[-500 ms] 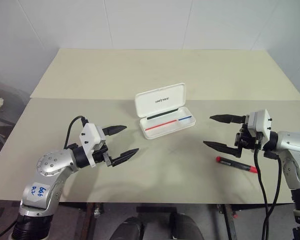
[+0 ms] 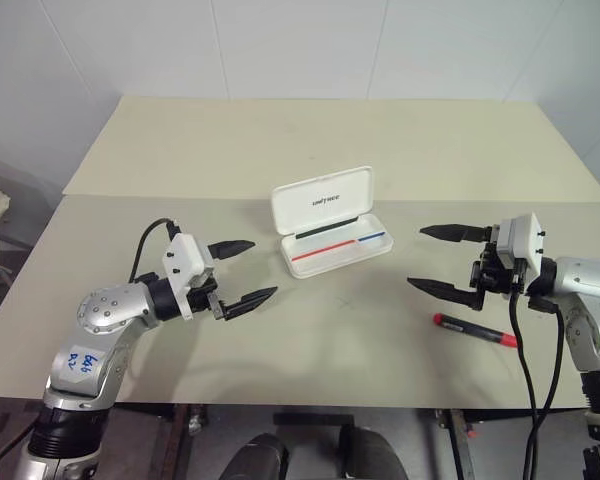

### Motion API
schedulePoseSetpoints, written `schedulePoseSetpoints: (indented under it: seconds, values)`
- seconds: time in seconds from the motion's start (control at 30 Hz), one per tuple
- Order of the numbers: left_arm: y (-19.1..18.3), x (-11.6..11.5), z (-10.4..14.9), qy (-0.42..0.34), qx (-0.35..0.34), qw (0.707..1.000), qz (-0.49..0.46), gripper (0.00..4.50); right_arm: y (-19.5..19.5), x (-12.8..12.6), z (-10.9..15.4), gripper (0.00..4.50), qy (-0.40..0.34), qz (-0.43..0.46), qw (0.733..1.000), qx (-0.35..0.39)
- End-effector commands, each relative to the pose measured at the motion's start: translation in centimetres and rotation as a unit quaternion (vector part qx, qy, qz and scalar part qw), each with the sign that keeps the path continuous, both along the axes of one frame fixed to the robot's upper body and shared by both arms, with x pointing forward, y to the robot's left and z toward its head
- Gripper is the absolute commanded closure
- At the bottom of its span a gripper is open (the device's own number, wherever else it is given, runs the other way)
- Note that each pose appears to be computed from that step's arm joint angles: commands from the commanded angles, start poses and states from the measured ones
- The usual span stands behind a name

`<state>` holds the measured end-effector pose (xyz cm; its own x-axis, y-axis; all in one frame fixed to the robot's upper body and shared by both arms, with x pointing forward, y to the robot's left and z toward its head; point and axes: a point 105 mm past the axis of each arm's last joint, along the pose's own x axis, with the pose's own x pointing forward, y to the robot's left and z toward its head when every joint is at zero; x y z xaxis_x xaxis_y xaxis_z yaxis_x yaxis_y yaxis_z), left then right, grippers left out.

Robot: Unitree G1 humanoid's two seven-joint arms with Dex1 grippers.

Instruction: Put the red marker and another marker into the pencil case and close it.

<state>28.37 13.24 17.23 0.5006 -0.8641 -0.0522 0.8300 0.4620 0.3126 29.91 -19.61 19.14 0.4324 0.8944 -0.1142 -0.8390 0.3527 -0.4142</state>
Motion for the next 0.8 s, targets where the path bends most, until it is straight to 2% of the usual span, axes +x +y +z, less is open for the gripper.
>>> schedulePoseSetpoints:
  seconds: [0.03,0.3,0.6,0.73,0.8]
  values:
    - [0.0,0.4,0.4,-0.021,0.004,1.000,0.001,0.64,0.2,0.0,1.0,0.00,-0.015,0.009,1.000,-0.004]
    - [-1.5,1.8,0.4,-0.024,0.002,0.999,-0.029,3.33,1.1,-1.2,1.1,0.00,-0.012,0.028,1.000,-0.005]
    - [-5.3,3.6,0.0,0.006,-0.019,0.996,-0.086,3.33,1.2,-2.6,1.5,0.00,-0.018,0.018,1.000,-0.002]
    - [-6.0,3.9,-1.0,0.022,0.011,0.996,-0.091,2.46,1.5,-3.1,1.2,0.00,-0.015,0.017,1.000,-0.001]
    - [-6.2,4.2,-1.5,0.014,0.038,0.996,-0.084,1.84,1.6,-3.3,1.1,0.00,-0.014,0.015,1.000,0.000]
